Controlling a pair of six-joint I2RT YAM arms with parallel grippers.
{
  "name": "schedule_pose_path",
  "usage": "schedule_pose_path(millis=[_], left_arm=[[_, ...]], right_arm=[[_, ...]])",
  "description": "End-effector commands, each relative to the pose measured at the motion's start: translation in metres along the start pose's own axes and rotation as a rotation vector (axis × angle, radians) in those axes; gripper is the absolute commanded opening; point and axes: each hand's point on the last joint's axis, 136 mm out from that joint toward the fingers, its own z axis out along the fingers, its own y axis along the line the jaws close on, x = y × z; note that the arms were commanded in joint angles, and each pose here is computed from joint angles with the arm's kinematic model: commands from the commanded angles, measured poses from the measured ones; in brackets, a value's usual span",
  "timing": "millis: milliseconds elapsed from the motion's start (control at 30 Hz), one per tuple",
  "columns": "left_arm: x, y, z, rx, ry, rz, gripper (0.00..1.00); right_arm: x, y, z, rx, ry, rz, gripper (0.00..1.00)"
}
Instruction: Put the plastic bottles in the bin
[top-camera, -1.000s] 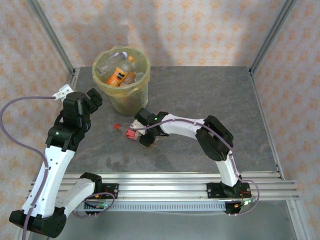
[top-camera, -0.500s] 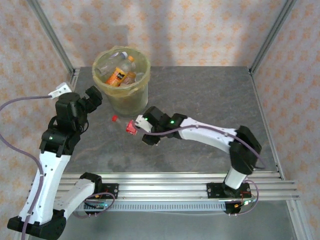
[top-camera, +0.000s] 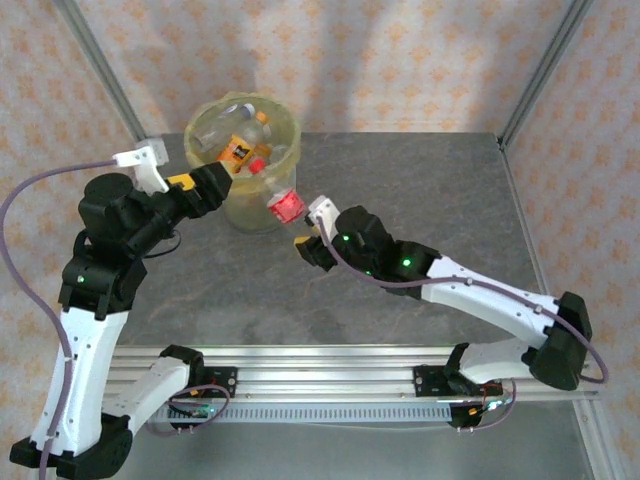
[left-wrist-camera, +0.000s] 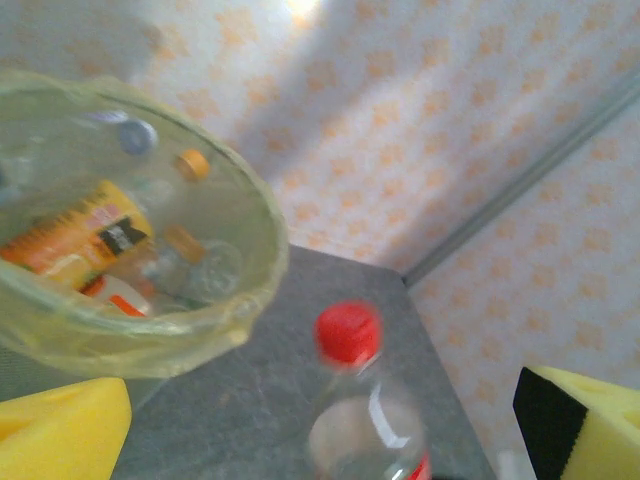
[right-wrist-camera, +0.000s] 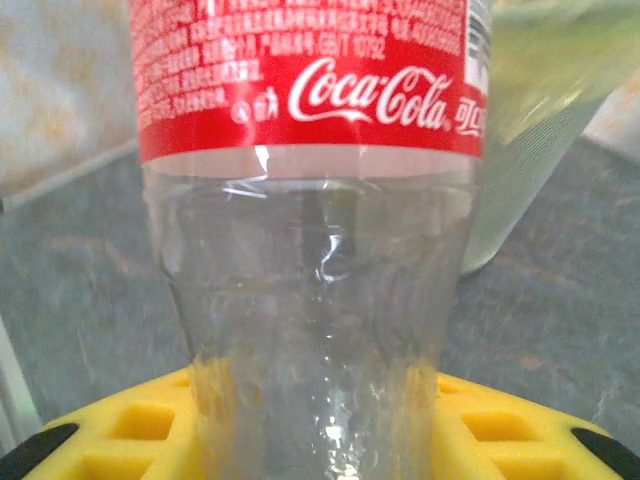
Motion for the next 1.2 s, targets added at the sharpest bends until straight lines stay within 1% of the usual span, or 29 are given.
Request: schedule_pose_path(millis=[0,100,233,333,467,667,767,833,867,967,1033,1100,1167], left_arm=[[0.007,-0.034,0.010,0.161,0.064,0.038,1.00],[0.021,-0.054,0.024,0.221,0.117,0.079,1.00],[0.039,-0.091,0.038,0.345,0.183,0.138,1.00],[0.046,-0.106,0.048,0.395,0.210,0.153,1.00],[0.052,-0.114,0.063,0.406,0.234,0.159,1.00],[0.049,-0.114,0.081,0.377,0.231,0.161,1.00],[0.049,-0.115,0.086,0.371,0.234,0.164,0.98],[0.049,-0.112,0.090,0.352,0.237,0.173,0.94],[0.049,-0.110,0.091,0.340,0.235,0.179,0.89],[0.045,-0.108,0.091,0.322,0.225,0.189,0.70],[0.042,-0.108,0.090,0.314,0.214,0.199,0.62],[0.039,-0.106,0.090,0.297,0.203,0.213,0.54],[0.035,-0.105,0.089,0.279,0.192,0.235,0.51]], right_arm=[[-0.048,-0.018,-0.021,0.066,-0.210,0.133,0.06],[-0.060,-0.018,-0.023,0.054,-0.253,0.170,0.06],[-0.070,-0.017,-0.021,0.036,-0.287,0.213,0.06],[-0.076,-0.012,-0.020,0.002,-0.310,0.233,0.06],[-0.082,-0.006,-0.019,-0.039,-0.330,0.248,0.06],[-0.085,0.001,-0.017,-0.083,-0.337,0.263,0.06],[-0.088,0.005,-0.016,-0.103,-0.343,0.267,0.06],[-0.091,0.006,-0.017,-0.114,-0.349,0.267,0.06],[-0.091,0.006,-0.016,-0.116,-0.351,0.267,0.06],[-0.092,0.005,-0.016,-0.106,-0.353,0.267,0.07],[-0.091,0.004,-0.014,-0.096,-0.347,0.266,0.09],[-0.091,0.003,-0.014,-0.089,-0.343,0.263,0.12],[-0.091,0.003,-0.015,-0.086,-0.338,0.259,0.19]])
